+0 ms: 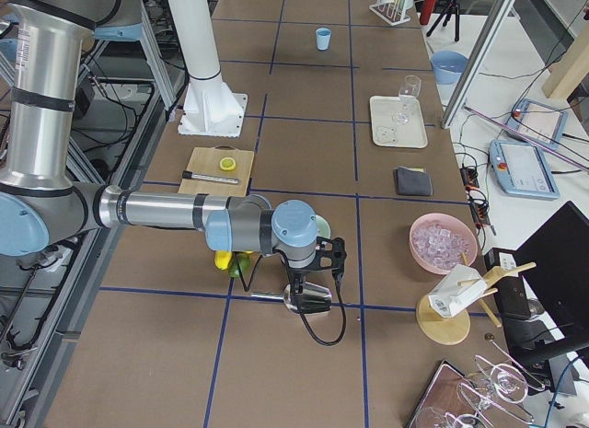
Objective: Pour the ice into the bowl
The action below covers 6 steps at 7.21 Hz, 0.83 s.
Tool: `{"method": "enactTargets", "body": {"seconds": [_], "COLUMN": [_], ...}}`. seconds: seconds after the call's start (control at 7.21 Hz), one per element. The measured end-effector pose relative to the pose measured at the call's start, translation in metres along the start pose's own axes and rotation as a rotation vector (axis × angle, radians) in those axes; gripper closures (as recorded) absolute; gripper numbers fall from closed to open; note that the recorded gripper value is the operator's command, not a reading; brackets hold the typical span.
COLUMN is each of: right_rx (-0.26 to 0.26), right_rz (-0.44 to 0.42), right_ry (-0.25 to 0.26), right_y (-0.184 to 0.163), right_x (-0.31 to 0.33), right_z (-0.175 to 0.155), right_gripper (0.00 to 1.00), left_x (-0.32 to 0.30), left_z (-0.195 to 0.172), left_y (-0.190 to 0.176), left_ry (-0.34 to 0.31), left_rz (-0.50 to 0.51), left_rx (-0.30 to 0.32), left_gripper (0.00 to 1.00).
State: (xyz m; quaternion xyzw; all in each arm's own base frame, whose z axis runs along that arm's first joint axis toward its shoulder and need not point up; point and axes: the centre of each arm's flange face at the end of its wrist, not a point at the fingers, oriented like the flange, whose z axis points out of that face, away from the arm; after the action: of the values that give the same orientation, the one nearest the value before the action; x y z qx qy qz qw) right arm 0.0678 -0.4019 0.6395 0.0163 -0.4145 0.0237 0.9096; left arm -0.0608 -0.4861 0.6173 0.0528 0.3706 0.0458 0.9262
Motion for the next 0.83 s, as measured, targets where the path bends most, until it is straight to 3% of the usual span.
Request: {"method": "enactTargets", "body": {"seconds": [0.83], "right_rx": [0.012], "right_rz": [-0.014], "right_ry": [0.005], "right_y": [-0.014], "right_x": [-0.004], "right_z": [-0.004], "right_gripper": [0.0], "left_x": [0.001], "left_z": [-0.001], "left_y": [-0.001], "left_ry": [-0.001], "left_rz": [0.005], "left_rx": [0.002], "left_gripper": [0.0]}}
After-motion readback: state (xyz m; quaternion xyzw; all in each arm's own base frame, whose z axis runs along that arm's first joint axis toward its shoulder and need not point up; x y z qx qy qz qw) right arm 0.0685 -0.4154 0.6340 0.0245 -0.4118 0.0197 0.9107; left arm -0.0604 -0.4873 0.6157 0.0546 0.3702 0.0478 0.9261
